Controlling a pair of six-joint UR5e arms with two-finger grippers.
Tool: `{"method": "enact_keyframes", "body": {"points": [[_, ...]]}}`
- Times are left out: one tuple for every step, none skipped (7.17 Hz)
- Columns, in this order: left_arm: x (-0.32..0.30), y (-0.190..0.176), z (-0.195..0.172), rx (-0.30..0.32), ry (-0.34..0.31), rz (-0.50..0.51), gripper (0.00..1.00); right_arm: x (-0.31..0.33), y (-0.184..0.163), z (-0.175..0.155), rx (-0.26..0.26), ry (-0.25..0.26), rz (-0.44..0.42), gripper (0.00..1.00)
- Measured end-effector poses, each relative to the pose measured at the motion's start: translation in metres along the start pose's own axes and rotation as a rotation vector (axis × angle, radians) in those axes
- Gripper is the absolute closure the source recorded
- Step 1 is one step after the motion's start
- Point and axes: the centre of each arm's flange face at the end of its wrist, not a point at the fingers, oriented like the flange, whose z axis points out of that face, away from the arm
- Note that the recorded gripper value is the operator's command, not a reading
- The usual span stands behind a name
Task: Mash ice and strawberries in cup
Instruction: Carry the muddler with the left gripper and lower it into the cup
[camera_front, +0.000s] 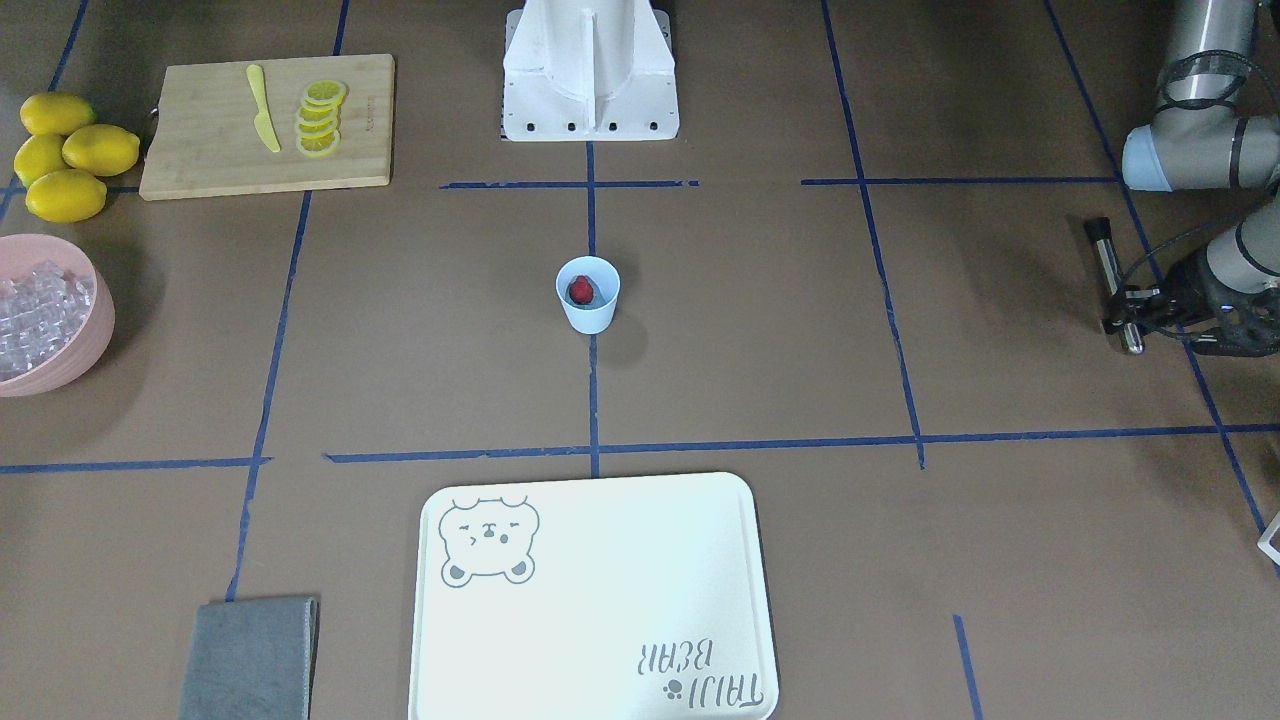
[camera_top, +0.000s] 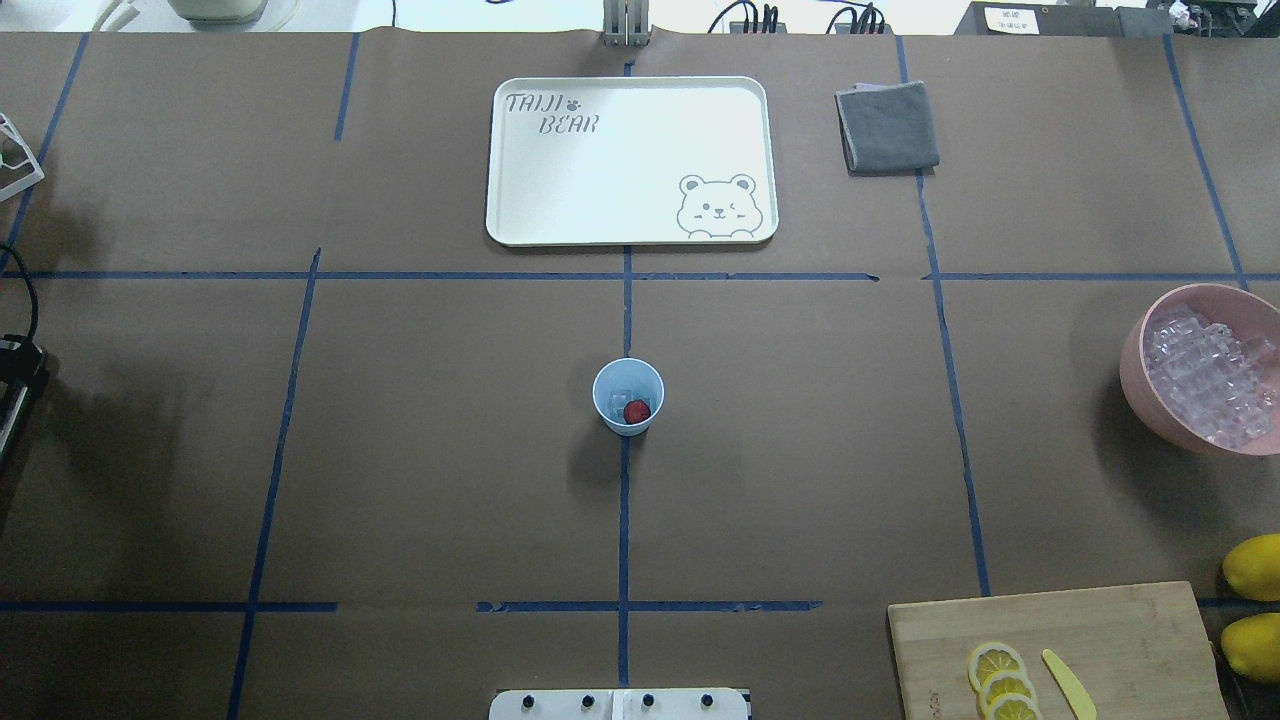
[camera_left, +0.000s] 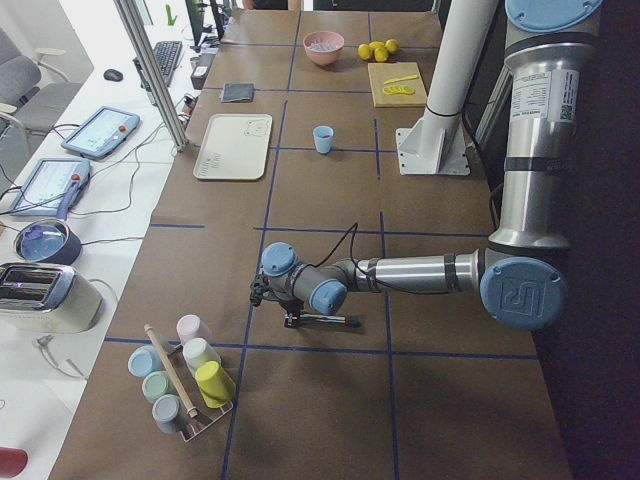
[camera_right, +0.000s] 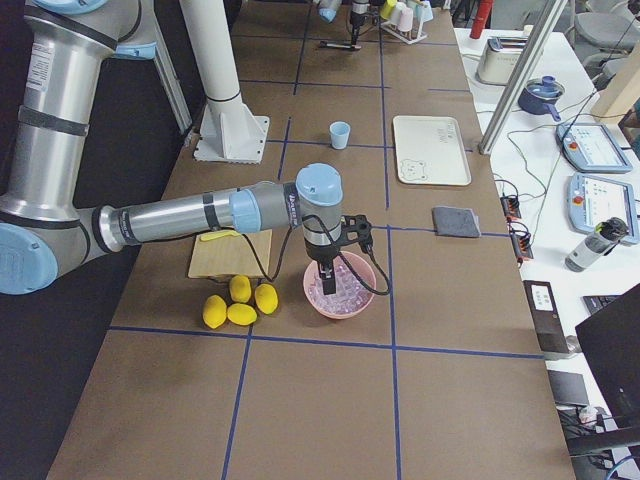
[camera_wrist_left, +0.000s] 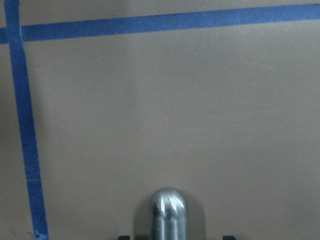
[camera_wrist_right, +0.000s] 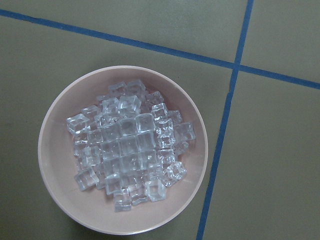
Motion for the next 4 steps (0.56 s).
{"method": "enact_keyframes", "body": {"points": [[0.004,0.000,-0.003,-0.001,0.017,0.007,1.00,-0.001,0.000,-0.001,0.001,0.000,-0.001,0.00],[0.020,0.000,-0.013,-0.001,0.062,0.027,1.00,-0.001,0.000,-0.002,0.004,0.000,-0.002,0.00],[0.046,-0.001,-0.035,0.015,0.114,0.063,1.00,-0.001,0.000,-0.004,0.008,0.000,-0.002,0.00],[0.078,-0.002,-0.058,0.040,0.156,0.115,1.00,-0.001,-0.001,-0.005,0.012,0.000,0.000,0.00]]}}
